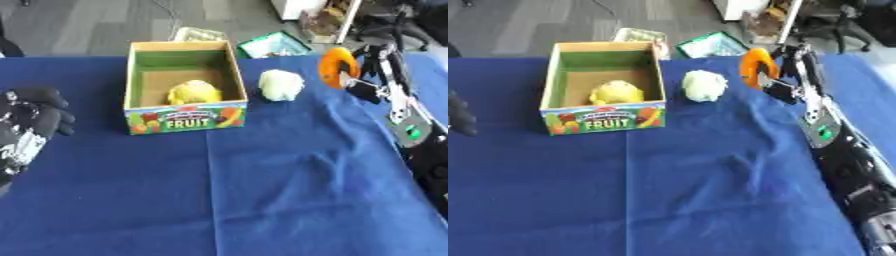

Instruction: Pick up objects on the table and place them in the box.

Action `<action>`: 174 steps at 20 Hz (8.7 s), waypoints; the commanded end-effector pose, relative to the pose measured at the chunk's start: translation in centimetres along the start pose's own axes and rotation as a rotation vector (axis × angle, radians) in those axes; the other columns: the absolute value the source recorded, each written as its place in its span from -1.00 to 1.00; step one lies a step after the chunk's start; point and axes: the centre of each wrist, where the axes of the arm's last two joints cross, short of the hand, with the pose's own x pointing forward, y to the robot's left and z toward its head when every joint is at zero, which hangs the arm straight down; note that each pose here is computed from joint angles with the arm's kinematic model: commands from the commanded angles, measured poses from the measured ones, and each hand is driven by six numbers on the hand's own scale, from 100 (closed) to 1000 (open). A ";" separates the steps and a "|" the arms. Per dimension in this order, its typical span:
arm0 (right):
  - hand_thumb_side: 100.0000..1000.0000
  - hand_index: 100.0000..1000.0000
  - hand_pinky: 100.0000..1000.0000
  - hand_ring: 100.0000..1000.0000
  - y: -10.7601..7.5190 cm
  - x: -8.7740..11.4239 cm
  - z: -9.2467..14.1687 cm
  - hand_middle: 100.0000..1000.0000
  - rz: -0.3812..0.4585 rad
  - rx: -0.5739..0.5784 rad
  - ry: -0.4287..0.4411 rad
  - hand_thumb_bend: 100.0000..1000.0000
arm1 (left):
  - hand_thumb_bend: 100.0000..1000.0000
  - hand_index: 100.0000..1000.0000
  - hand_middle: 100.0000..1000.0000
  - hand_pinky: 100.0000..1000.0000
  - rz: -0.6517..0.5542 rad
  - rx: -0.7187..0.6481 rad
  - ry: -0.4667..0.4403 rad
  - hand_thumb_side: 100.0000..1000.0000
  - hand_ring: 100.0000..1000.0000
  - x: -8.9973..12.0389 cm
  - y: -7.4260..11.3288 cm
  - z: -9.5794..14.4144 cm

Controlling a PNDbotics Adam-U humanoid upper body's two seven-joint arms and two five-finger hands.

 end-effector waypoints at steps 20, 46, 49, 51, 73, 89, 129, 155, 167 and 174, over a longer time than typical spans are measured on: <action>-1.00 -0.05 0.21 0.00 10.8 12.8 -5.5 -0.32 -0.044 0.424 -0.452 -0.76 | -0.38 0.39 0.12 0.05 0.008 -0.053 -0.050 -0.40 0.14 1.1 -0.5 -0.9; -0.75 0.63 0.50 0.50 1.1 3.9 -4.5 0.40 0.140 0.285 -0.049 -0.27 | -0.39 0.39 0.12 0.05 -0.008 -0.030 -0.031 -0.40 0.15 0.8 0.0 -0.4; -0.67 0.66 0.54 0.54 0.5 2.1 -3.2 0.46 0.173 0.302 0.015 -0.24 | -0.39 0.39 0.12 0.05 -0.010 -0.027 -0.032 -0.40 0.15 0.9 0.0 -0.4; -0.63 0.68 0.58 0.58 0.4 1.2 -2.4 0.50 0.191 0.328 0.048 -0.22 | -0.39 0.39 0.12 0.05 -0.011 -0.027 -0.032 -0.40 0.15 0.9 0.0 -0.4; -0.48 0.75 0.69 0.80 2.6 0.1 -0.3 0.66 0.307 0.317 0.143 -0.16 | -0.42 0.40 0.13 0.04 -0.014 -0.050 -0.050 -0.39 0.15 1.2 -0.2 -0.7; -1.00 -0.01 -0.13 -0.09 4.3 0.7 0.0 -0.30 0.325 0.394 0.128 -0.90 | -0.43 0.40 0.13 0.04 -0.010 -0.061 -0.057 -0.37 0.16 1.3 -0.4 -0.8; -1.00 -0.13 -0.07 -0.10 7.2 12.2 -7.1 -0.48 -0.083 0.410 -0.273 -1.00 | -0.41 0.40 0.14 0.05 0.015 -0.080 -0.058 -0.41 0.16 1.3 -0.7 -1.0; -0.61 0.75 0.81 0.87 5.5 11.7 -6.7 0.58 -0.003 0.189 -0.339 -0.05 | -0.40 0.39 0.13 0.04 0.004 -0.052 -0.039 -0.40 0.16 1.0 -0.3 -0.6; -0.70 0.55 0.54 0.53 -3.6 11.1 0.3 0.22 -0.575 0.245 -0.327 -0.81 | -0.40 0.38 0.12 0.04 -0.038 0.037 0.024 -0.38 0.16 -0.2 1.0 1.1; -0.56 0.47 0.50 0.45 -4.6 10.9 5.5 0.10 -0.765 0.280 -0.220 -1.00 | -0.40 0.36 0.11 0.06 -0.039 0.077 0.061 -0.36 0.15 -1.1 1.3 2.1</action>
